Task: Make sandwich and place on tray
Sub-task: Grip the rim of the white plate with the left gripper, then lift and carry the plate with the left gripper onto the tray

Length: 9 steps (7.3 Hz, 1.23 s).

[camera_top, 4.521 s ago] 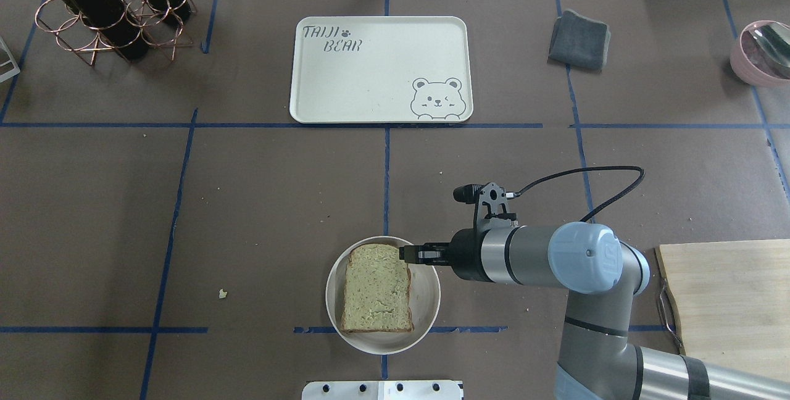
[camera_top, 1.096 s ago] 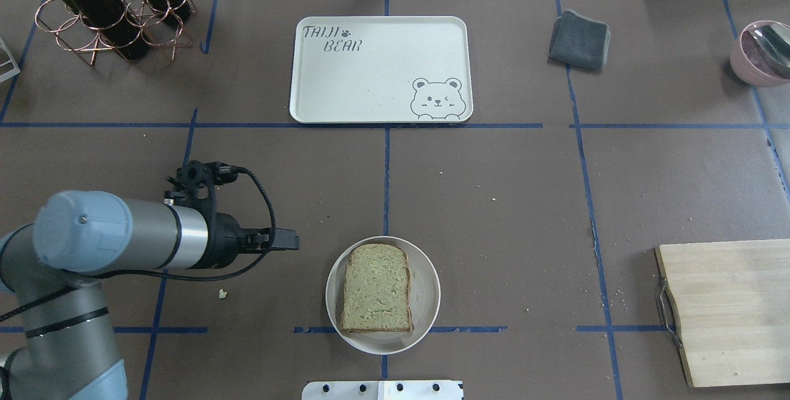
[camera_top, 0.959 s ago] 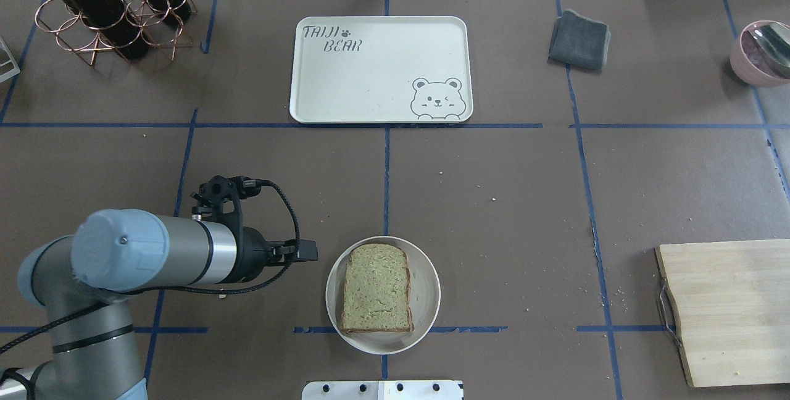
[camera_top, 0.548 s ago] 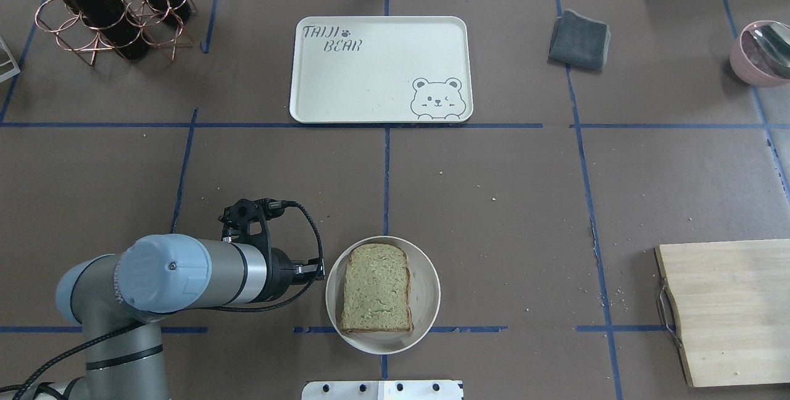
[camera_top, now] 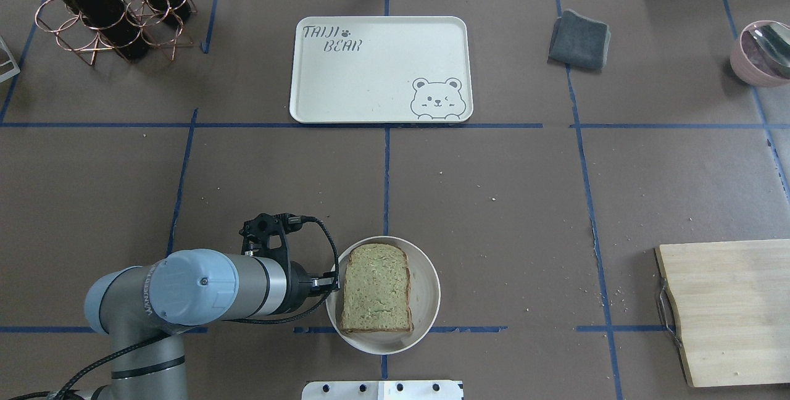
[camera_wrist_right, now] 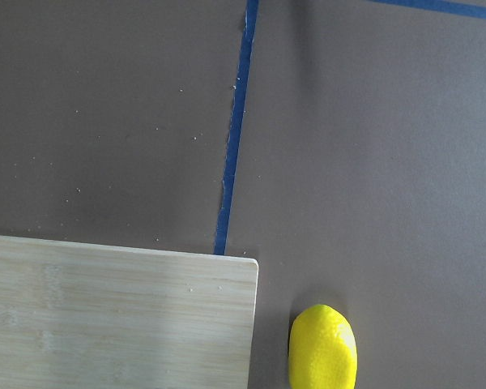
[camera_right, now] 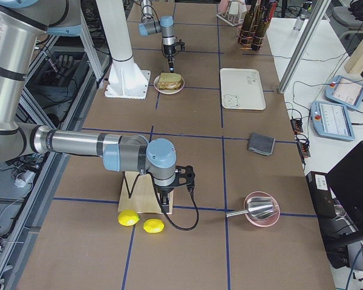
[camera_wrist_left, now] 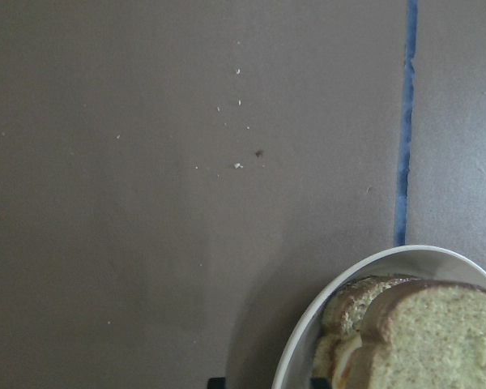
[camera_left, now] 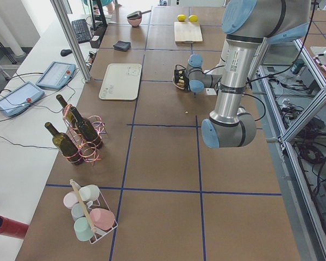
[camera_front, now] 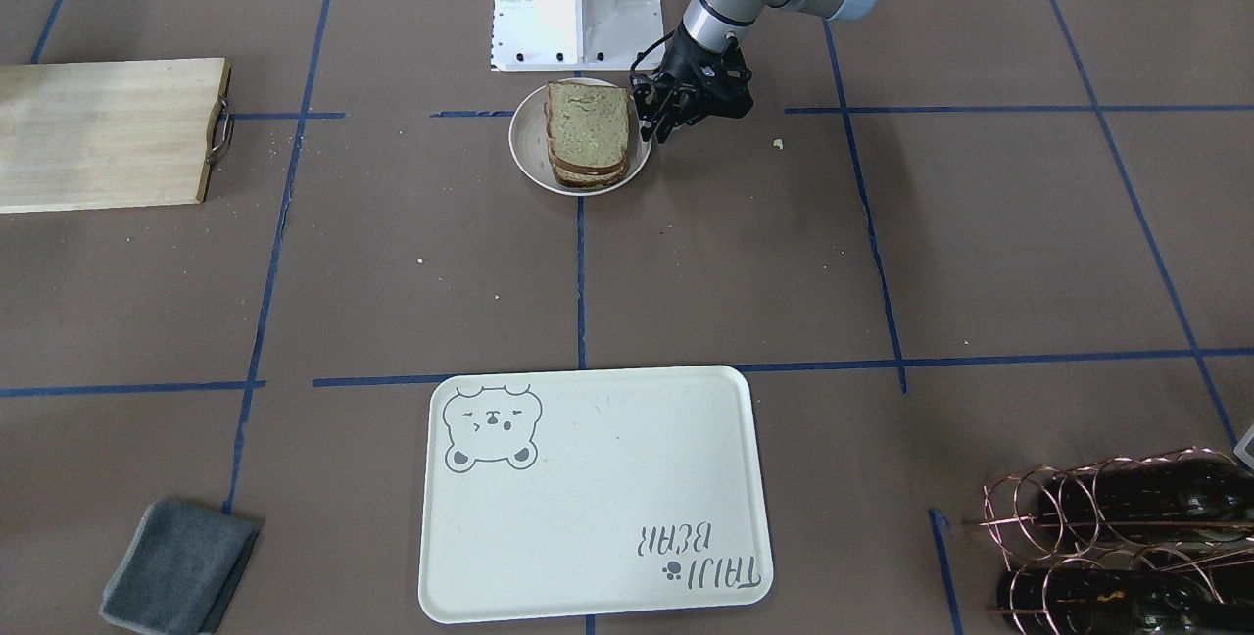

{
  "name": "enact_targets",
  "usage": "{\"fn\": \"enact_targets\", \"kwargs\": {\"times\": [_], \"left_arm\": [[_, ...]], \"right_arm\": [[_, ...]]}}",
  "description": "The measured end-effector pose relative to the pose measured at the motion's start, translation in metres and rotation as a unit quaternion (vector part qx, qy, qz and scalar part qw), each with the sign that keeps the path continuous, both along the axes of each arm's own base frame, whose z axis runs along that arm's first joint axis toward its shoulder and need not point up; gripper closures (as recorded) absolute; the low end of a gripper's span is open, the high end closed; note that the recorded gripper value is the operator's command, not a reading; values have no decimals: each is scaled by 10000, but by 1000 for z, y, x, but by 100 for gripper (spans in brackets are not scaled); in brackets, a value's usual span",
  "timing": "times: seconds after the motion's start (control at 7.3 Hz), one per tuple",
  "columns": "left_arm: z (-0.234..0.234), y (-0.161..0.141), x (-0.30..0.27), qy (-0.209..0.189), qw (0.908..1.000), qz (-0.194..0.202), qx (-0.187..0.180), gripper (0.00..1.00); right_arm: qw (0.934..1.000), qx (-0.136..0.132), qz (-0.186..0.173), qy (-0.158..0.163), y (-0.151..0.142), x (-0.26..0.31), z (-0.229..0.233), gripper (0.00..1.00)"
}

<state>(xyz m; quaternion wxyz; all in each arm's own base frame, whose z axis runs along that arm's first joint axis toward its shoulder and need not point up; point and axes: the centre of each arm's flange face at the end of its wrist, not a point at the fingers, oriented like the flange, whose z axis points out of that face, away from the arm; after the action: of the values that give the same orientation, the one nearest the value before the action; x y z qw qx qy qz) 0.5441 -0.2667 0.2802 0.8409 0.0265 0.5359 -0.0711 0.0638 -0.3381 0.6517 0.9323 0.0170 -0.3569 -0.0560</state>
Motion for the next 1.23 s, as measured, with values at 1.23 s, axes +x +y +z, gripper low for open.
{"fn": "enact_targets", "kwargs": {"times": [1.23], "left_arm": [[-7,16,12,51,9999,123,38,100]], "right_arm": [[10000,-51,0,5,2,0,5,0]]}}
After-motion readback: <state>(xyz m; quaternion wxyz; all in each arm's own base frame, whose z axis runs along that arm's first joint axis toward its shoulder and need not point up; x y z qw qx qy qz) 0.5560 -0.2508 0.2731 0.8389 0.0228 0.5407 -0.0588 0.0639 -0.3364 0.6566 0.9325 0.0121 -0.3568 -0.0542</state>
